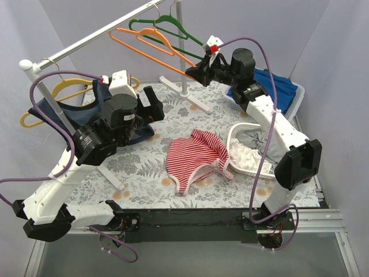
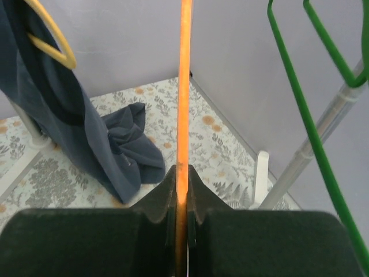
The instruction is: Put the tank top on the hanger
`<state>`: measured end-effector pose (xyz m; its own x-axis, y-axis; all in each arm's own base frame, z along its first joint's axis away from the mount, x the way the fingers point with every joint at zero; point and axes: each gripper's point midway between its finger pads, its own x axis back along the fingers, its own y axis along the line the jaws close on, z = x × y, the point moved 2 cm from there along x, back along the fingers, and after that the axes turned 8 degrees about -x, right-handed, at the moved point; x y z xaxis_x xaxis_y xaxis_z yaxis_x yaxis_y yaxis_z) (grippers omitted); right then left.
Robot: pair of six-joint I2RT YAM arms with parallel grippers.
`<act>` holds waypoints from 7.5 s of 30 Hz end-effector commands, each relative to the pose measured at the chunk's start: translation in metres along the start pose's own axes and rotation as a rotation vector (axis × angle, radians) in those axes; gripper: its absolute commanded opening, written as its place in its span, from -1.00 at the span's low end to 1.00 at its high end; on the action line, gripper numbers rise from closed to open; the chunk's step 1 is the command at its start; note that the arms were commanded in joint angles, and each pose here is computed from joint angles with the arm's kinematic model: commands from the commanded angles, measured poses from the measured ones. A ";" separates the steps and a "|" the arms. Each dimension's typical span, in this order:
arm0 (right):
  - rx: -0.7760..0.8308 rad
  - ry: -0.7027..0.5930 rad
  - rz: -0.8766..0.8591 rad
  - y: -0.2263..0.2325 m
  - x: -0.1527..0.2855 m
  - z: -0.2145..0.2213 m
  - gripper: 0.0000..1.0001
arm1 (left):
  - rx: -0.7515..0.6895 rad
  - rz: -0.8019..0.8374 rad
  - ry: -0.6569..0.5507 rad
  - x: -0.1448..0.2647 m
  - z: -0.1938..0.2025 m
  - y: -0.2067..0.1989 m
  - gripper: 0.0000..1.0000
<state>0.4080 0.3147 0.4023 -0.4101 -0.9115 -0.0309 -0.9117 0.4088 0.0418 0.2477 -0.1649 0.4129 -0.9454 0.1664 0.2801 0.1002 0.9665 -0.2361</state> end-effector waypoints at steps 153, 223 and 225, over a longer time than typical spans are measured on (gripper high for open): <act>-0.663 0.336 0.081 0.213 0.259 0.188 -0.97 | 0.102 -0.198 0.435 -0.105 0.260 0.031 -0.22; -0.511 0.152 -0.131 0.218 0.204 0.184 -0.97 | -0.141 0.159 0.444 -0.027 0.138 -0.013 -1.00; -0.486 0.173 -0.144 0.226 0.199 0.190 -0.97 | -0.170 0.014 0.423 -0.035 0.139 0.009 -1.00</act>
<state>0.1124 0.2158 0.1900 -0.2373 -0.9492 0.2067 -0.7404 0.3144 0.5941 0.2246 -0.2159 0.2774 -0.6568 0.3916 0.6444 0.3392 0.9167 -0.2114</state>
